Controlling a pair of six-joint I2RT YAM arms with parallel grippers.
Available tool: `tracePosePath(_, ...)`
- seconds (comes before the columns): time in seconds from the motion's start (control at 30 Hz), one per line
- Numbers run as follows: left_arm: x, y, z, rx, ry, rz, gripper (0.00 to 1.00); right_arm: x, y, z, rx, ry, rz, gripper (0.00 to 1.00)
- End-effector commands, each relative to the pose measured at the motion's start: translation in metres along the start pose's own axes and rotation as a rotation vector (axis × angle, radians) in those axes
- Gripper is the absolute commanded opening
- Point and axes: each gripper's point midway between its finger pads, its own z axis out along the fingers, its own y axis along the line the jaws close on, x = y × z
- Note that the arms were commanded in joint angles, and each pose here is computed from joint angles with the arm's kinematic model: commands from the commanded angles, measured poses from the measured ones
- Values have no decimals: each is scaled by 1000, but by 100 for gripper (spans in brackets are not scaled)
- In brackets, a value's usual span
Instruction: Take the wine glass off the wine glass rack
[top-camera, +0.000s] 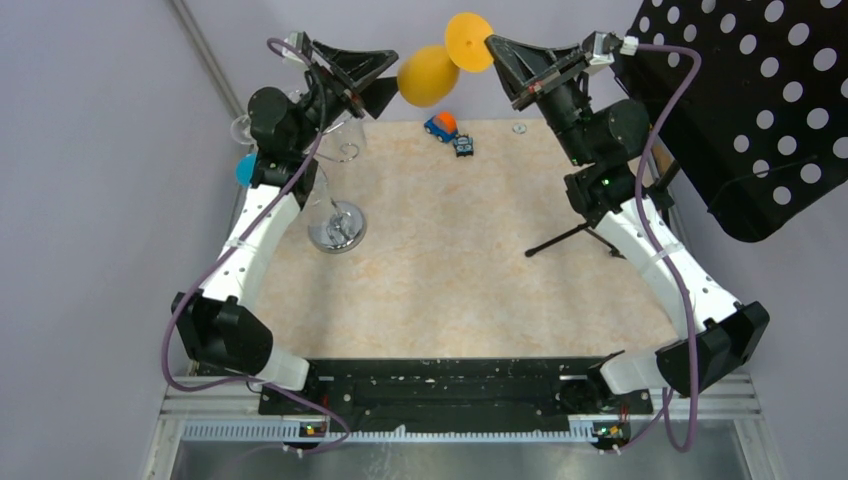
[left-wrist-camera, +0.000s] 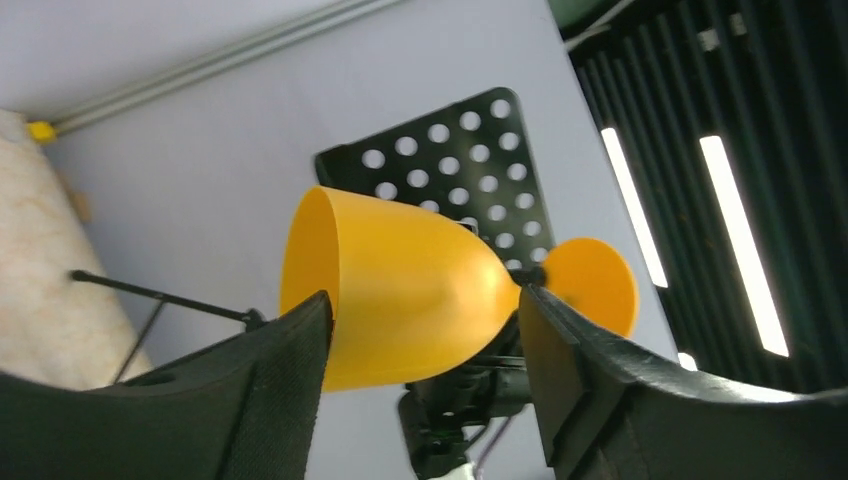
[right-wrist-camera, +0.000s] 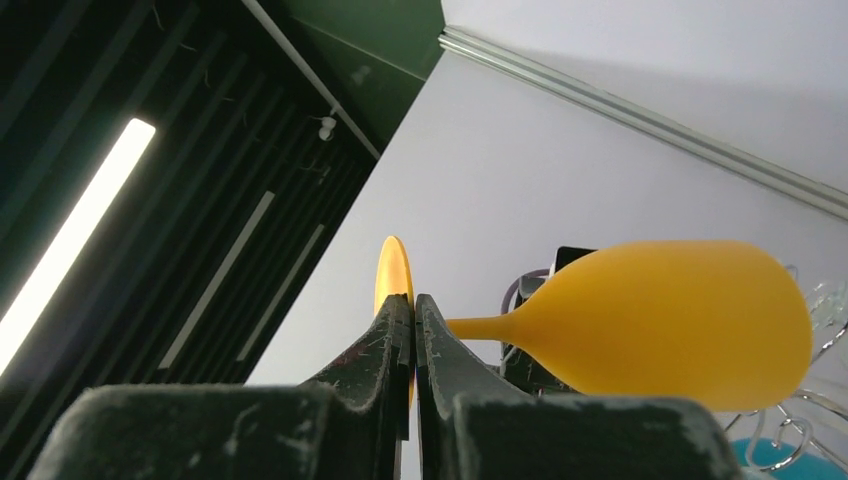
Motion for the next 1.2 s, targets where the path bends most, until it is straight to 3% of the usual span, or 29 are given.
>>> tracePosePath(0.0, 15, -56, -3, 211, 88, -9, 66, -3, 29, -4, -95, 0, 32, 0)
tracePosePath(0.07, 21, -67, -5, 271, 136, -22, 50, -2, 23, -3, -84, 2, 52, 0)
tracePosePath(0.3, 27, -92, -9, 333, 179, 48, 25, -2, 12, -3, -63, 2, 125, 0)
tracePosePath(0.43, 30, -104, -14, 389, 191, 65, 16, 0, -7, -4, -29, 9, 171, 0)
tracePosePath(0.73, 38, -125, -24, 470, 247, 41, 16, 1, -44, -4, 29, -3, 258, 0)
tracePosePath(0.83, 41, -125, -24, 451, 253, 87, 0, -1, -52, -4, 40, -18, 253, 0)
tracePosePath(0.9, 38, -120, -21, 406, 229, 144, 0, -4, -60, -6, 58, -38, 238, 1)
tracePosePath(1.07, 26, -105, -14, 267, 144, 348, 0, -13, -89, -18, 156, -101, 105, 54)
tracePosePath(1.17, 18, -89, -9, 170, 103, 466, 0, -15, -119, -30, 288, -110, -33, 67)
